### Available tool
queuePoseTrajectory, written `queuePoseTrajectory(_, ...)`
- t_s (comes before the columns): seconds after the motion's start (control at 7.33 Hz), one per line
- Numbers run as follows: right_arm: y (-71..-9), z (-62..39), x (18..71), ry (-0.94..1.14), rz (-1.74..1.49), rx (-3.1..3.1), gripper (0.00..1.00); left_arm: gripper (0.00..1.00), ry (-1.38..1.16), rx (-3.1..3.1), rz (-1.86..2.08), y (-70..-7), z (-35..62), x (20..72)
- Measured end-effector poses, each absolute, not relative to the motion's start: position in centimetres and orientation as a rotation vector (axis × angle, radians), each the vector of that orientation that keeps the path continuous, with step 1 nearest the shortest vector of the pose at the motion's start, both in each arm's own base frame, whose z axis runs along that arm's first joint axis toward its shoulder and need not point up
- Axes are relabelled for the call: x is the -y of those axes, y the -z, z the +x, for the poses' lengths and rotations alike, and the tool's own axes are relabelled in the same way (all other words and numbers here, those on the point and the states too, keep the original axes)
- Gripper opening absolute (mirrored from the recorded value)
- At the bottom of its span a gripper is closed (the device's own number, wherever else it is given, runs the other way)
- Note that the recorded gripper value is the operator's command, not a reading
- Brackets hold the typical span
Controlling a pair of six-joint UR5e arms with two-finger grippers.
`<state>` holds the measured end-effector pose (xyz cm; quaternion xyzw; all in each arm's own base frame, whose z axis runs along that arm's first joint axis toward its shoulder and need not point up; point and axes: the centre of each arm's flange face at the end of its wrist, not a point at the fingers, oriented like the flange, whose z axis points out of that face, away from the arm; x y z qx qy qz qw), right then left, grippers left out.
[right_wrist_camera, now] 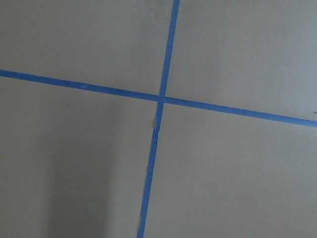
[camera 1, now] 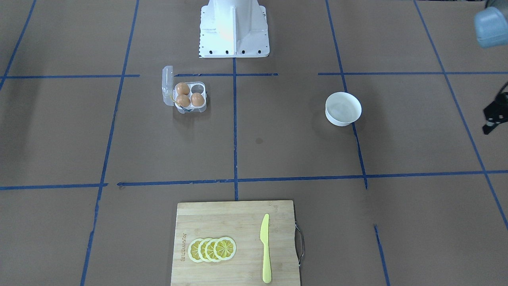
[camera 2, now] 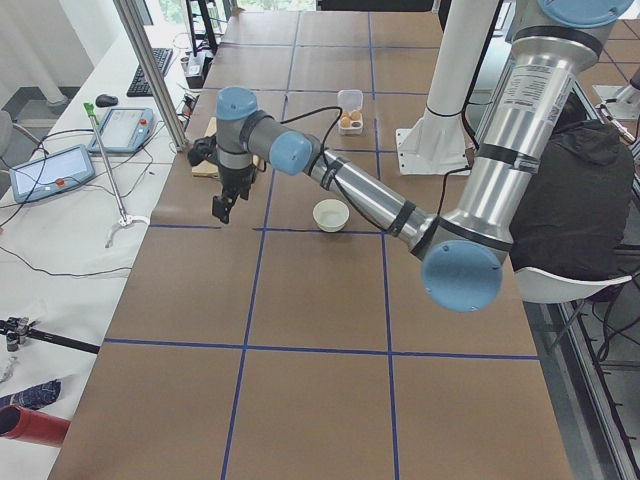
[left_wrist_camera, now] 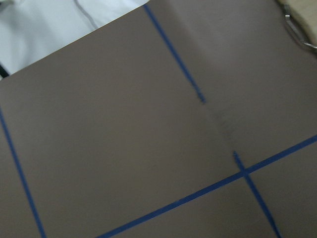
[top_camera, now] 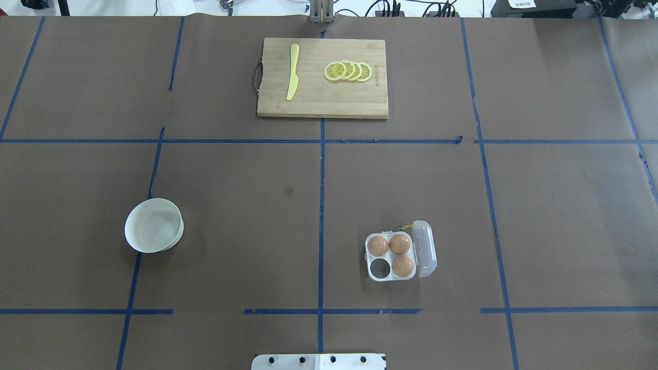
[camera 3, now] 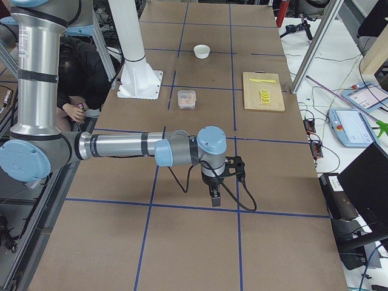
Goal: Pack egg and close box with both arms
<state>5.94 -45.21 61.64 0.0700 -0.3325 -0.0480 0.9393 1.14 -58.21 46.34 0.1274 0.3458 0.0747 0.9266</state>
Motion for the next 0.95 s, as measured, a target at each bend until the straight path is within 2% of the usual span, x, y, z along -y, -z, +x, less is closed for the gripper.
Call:
queuePoseTrajectory(0.27,-61.3,5.8,45.3,0.097,0.146,0.693,1.0,1.0,-0.161,-0.665,0.2,-56.0,-6.3,55.9)
queuePoseTrajectory(0.55,-59.6,4.7,45.8,0.134,0.182,0.724,1.0,1.0,-0.126,-0.67,0.13,-63.2,-10.8,50.2)
queuePoseTrajectory(0.68,-58.2,3.4,46.1,0.168,0.213,0.736,0.92,1.0,-0.112,-0.674,0.122,-64.1,-11.5,48.3)
queuePoseTrajectory(0.82,-56.4,1.3,46.2,0.187,0.224,0.75,0.44,1.0,-0.101,-0.691,0.122,-64.1,-11.6,47.5)
queuePoseTrajectory(0.95,-53.8,-1.9,46.0,0.177,0.217,0.772,0.4,1.0,-0.084,-0.723,0.12,-64.0,-11.3,47.2)
